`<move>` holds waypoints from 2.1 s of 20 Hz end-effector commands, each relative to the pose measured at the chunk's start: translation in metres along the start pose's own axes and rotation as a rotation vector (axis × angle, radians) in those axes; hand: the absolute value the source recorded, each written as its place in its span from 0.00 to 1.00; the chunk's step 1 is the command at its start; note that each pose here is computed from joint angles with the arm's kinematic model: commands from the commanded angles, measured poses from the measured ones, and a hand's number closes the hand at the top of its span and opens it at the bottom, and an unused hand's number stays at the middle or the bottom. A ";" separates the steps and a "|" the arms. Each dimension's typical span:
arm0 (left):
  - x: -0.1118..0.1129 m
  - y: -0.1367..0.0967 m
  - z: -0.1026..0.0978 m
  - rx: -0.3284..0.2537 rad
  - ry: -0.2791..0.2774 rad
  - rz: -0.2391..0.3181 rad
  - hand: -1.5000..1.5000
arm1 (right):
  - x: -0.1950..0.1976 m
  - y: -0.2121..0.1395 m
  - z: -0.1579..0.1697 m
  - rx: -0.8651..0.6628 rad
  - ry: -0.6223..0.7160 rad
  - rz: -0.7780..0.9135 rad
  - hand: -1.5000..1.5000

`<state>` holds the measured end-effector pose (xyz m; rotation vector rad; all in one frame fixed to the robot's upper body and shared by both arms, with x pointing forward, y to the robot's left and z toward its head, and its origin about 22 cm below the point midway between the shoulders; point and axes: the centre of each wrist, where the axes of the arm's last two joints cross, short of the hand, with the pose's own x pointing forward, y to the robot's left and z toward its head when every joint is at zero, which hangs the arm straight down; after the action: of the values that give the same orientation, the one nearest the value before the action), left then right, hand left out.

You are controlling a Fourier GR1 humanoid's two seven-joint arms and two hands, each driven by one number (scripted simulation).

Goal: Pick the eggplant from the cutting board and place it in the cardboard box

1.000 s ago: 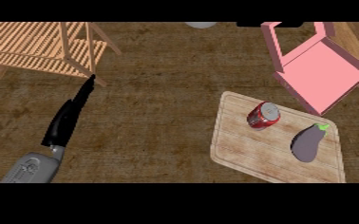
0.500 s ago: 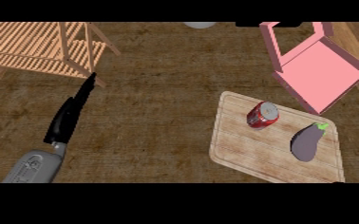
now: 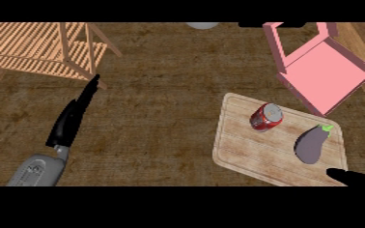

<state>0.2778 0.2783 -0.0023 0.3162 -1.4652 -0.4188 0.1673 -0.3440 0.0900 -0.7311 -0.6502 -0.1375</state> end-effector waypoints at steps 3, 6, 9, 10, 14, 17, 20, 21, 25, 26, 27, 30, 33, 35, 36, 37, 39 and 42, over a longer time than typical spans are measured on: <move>-0.008 0.001 0.003 0.018 -0.007 -0.014 0.50 | 0.005 0.025 -0.006 0.060 0.060 0.043 0.00; -0.005 0.016 0.012 0.003 -0.006 -0.003 0.50 | 0.005 0.032 -0.025 0.083 0.074 0.032 0.00; 0.001 -0.007 0.007 0.002 0.004 0.012 0.50 | 0.011 0.026 -0.036 0.081 0.086 0.055 0.00; -0.017 -0.002 0.003 0.014 0.001 0.004 0.50 | -0.001 0.037 -0.023 0.076 0.094 0.067 0.00; -0.004 0.006 -0.002 0.002 0.013 0.011 0.50 | -0.008 0.029 -0.046 0.059 0.092 0.067 0.00; -0.013 0.007 0.004 0.017 0.001 -0.010 0.50 | 0.022 0.032 -0.037 0.070 0.092 0.057 0.00; -0.011 0.001 0.011 0.013 -0.004 -0.005 0.50 | 0.005 0.050 -0.041 0.104 0.073 0.037 0.00; -0.008 0.018 0.006 0.010 -0.007 -0.003 0.50 | 0.001 0.049 -0.057 0.110 0.086 0.049 0.00; -0.006 -0.007 0.007 0.020 -0.007 -0.020 0.50 | -0.006 0.058 -0.060 0.125 0.071 0.021 0.00; -0.008 -0.003 0.011 0.001 0.009 -0.024 0.50 | 0.010 0.089 -0.049 0.134 0.064 0.030 0.00; -0.003 -0.008 0.007 0.007 -0.002 -0.002 0.50 | 0.012 0.067 -0.069 0.139 0.077 0.021 0.00; -0.010 0.003 0.002 0.005 0.004 0.003 0.50 | 0.006 0.062 -0.072 0.135 0.081 0.030 0.00; 0.004 0.007 -0.006 0.009 0.004 -0.003 0.50 | 0.011 0.086 -0.069 0.139 0.080 0.035 0.00; -0.015 -0.011 -0.013 0.009 -0.011 0.002 0.50 | 0.003 0.090 -0.065 0.149 0.071 0.031 0.00; -0.018 0.019 0.003 0.011 -0.003 -0.010 0.50 | -0.021 0.097 -0.076 0.160 0.074 0.017 0.00; -0.002 0.003 -0.010 0.017 -0.010 -0.009 0.50 | -0.012 0.090 -0.074 0.172 0.068 0.031 0.00; -0.004 -0.018 0.010 0.011 0.000 0.001 0.50 | -0.002 0.082 -0.075 0.151 0.067 0.064 1.00; 0.006 0.001 -0.006 0.024 0.009 0.003 0.50 | -0.001 0.109 -0.075 0.029 -0.030 0.154 1.00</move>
<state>0.2793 0.2828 -0.0064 0.3266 -1.4687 -0.4099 0.2314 -0.3296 -0.0011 -0.6981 -0.5901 -0.0412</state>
